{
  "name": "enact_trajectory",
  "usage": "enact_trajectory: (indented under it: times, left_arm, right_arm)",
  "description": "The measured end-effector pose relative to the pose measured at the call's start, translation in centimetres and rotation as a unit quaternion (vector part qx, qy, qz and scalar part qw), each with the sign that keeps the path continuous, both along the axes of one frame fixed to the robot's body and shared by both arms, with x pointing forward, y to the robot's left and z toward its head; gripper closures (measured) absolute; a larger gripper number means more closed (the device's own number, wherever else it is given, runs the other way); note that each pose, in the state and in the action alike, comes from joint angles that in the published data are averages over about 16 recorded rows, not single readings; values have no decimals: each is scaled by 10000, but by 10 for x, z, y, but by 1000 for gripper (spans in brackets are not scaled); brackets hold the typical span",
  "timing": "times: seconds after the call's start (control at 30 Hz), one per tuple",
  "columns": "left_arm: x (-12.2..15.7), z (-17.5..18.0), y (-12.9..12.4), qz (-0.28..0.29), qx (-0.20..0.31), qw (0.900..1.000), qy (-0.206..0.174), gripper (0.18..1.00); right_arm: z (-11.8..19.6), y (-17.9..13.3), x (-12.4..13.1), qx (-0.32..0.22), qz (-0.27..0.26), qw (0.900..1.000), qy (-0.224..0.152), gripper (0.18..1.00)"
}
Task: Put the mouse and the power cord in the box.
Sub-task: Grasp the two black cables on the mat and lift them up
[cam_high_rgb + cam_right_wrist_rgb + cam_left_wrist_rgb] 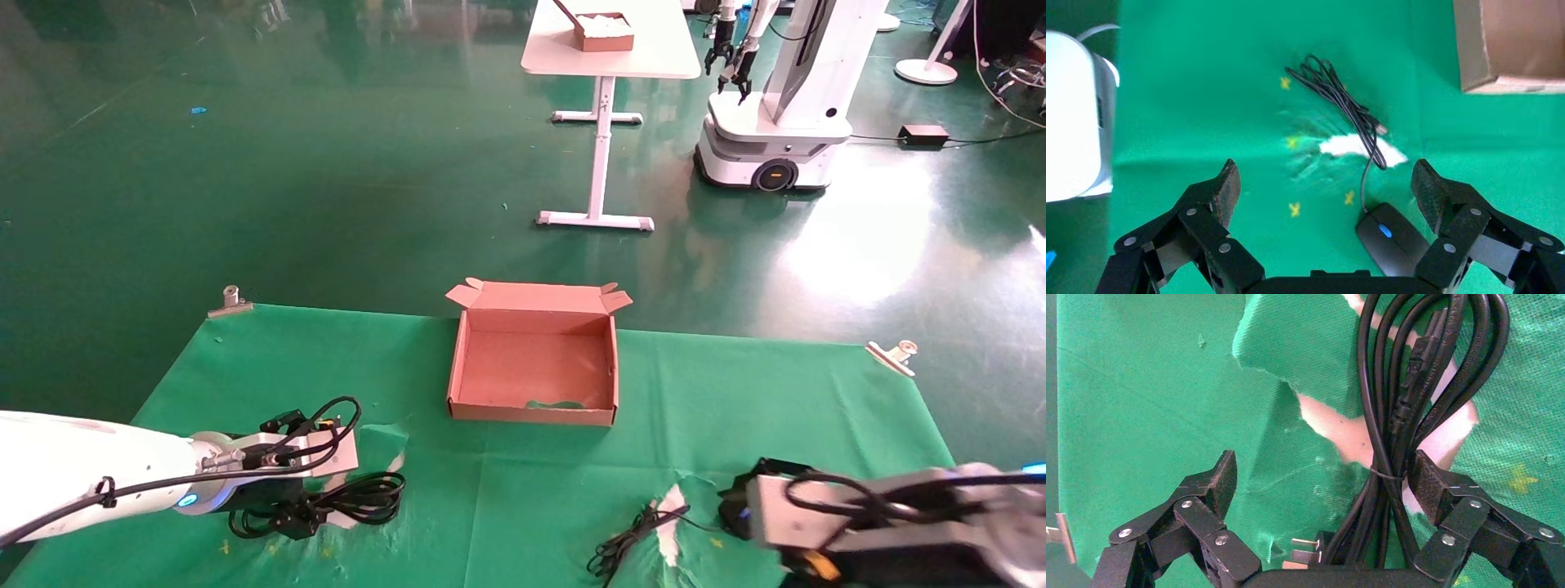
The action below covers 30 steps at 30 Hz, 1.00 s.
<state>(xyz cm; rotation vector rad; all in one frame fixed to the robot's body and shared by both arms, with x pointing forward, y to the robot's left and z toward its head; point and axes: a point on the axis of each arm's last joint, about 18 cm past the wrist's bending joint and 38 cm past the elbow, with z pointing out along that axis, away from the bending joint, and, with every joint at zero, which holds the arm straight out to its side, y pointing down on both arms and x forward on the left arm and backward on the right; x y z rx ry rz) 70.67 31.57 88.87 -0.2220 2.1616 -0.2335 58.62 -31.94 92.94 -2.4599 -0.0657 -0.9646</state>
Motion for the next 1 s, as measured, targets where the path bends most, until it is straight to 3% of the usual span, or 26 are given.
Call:
enact_trajectory:
  times: [0.5, 1.0]
  left_arm:
    - [0, 0, 0, -1, 0, 10000, 1, 184]
    - [0, 0, 0, -1, 0, 10000, 0, 185]
  right_arm:
    - [-29, 68, 76, -731, -211, 9968, -236, 178]
    - [-49, 91, 107, -811, -443, 9957, -16, 186]
